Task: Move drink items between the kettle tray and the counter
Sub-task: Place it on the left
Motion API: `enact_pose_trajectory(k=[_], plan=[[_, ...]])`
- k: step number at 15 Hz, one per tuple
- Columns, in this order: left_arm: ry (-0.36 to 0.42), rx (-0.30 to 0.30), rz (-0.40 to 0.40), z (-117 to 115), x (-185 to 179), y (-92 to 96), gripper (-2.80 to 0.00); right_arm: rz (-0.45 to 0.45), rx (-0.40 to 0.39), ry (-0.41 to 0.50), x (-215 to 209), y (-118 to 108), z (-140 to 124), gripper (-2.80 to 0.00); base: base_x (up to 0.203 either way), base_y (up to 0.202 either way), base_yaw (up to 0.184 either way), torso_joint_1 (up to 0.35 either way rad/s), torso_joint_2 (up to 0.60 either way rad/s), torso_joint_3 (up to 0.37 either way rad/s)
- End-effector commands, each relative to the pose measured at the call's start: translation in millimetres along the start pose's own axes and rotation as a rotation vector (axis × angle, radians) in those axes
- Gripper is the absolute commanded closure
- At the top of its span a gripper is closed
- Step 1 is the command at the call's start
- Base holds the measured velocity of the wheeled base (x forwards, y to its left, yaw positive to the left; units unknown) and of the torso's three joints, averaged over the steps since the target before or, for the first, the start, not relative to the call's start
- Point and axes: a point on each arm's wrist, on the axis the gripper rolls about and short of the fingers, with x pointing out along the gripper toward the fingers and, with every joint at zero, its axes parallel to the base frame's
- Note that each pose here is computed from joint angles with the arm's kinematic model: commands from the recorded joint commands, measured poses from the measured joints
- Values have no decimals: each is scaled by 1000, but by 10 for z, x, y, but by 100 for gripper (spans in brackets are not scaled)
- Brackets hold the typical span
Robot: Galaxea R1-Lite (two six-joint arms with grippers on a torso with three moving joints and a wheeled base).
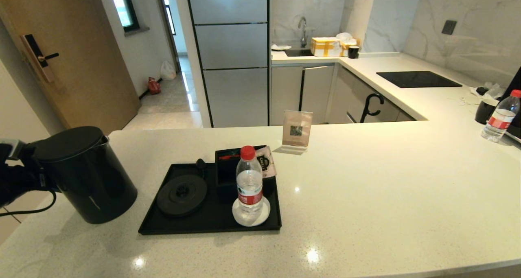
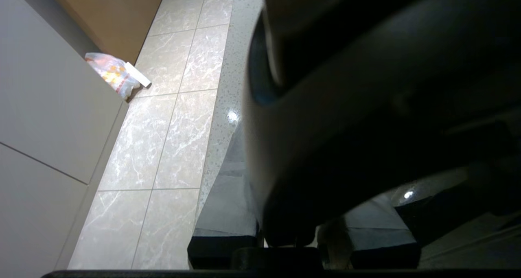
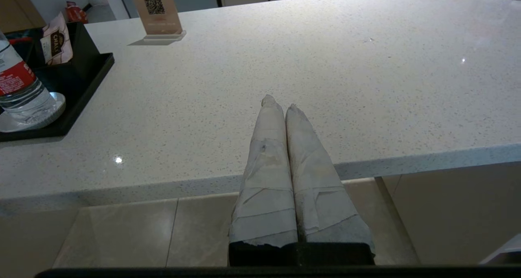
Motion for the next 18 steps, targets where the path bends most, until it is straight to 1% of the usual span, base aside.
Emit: enact_pose_trajectory(k=[1, 2, 3, 7, 11, 12, 16, 18], plan=[[-5, 4, -10, 25, -10, -38, 0, 0, 0, 3, 2, 0, -4, 0, 0, 0, 0, 0, 0, 0], [-7, 6, -13, 39, -14, -60, 0, 0, 0, 3, 2, 0, -4, 0, 0, 0, 0, 0, 0, 0], [-7, 6, -13, 39, -14, -60, -280, 0, 0, 3, 2, 0, -4, 0, 0, 0, 0, 0, 0, 0], [-8, 6, -33, 74, -18, -146, -280, 0, 0, 3, 2, 0, -4, 0, 0, 0, 0, 0, 0, 0], [-10, 6, -32, 86, -27, -147, -280, 0, 0, 3, 2, 0, -4, 0, 0, 0, 0, 0, 0, 0], [-24, 5, -28, 155, -71, -147, -280, 0, 0, 3, 2, 0, -4, 0, 0, 0, 0, 0, 0, 0], [-39, -7, -26, 238, -152, -166, -280, 0, 0, 3, 2, 0, -4, 0, 0, 0, 0, 0, 0, 0], [-38, -11, -29, 272, -273, -216, -280, 0, 0, 3, 2, 0, -4, 0, 0, 0, 0, 0, 0, 0]])
